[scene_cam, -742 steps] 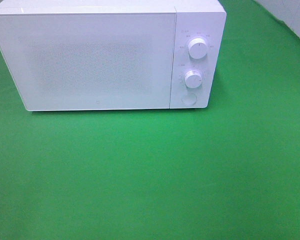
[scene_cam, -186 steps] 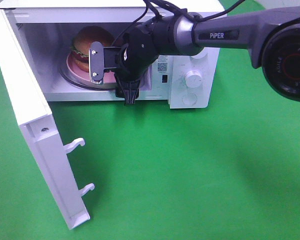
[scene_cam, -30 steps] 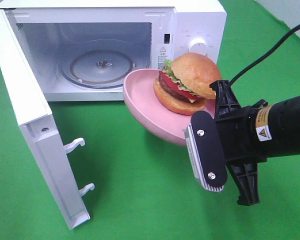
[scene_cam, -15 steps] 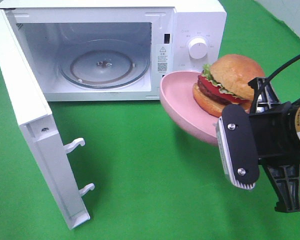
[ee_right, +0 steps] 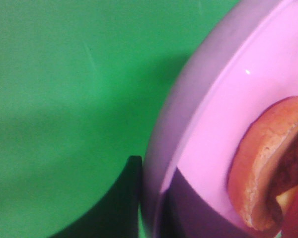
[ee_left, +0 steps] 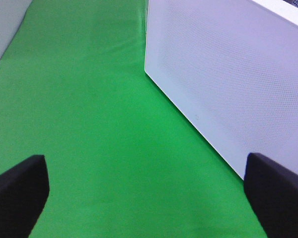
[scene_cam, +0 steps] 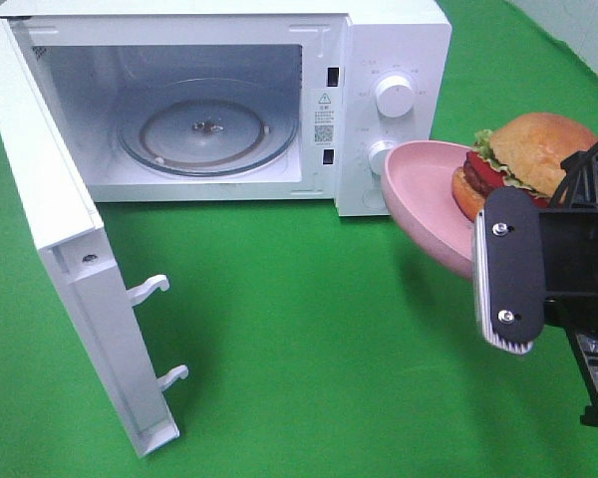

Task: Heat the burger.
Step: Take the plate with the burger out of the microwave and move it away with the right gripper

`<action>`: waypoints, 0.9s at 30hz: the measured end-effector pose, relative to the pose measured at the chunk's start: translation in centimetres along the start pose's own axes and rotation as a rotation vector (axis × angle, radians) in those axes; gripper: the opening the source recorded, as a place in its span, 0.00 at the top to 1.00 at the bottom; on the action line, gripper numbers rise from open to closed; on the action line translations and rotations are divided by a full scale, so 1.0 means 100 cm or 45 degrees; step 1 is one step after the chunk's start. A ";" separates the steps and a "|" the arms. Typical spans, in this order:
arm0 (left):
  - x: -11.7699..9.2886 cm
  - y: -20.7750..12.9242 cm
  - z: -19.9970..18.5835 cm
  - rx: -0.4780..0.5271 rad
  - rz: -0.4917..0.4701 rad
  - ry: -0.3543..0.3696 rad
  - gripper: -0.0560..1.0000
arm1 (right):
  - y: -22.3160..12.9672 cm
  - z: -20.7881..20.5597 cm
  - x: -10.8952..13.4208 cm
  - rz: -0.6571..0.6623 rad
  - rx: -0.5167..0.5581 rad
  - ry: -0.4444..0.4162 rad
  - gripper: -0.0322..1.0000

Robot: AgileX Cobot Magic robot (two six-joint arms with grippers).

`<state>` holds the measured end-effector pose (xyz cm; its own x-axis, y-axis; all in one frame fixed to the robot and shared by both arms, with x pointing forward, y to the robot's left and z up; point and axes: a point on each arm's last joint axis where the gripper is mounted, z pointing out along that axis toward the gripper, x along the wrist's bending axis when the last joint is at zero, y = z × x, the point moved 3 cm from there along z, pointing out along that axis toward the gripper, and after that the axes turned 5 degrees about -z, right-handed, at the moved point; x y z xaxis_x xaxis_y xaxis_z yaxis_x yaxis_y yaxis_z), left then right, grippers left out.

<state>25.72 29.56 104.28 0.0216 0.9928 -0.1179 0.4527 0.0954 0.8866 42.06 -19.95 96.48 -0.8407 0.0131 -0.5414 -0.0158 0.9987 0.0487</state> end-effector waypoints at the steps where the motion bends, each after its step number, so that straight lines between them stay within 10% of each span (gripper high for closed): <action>1: 0.000 0.000 0.000 0.000 0.000 0.000 0.01 | 0.000 0.000 0.000 0.000 0.000 0.000 0.90; 27: 0.000 0.000 0.000 0.000 0.000 0.000 0.01 | -0.040 -0.005 -0.003 0.321 0.419 -0.087 0.90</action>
<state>25.72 29.56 104.28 0.0216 0.9928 -0.1179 0.4527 0.0954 0.8866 42.11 -23.92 96.91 -0.7582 0.2510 -0.6018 0.3688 0.9262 -0.0783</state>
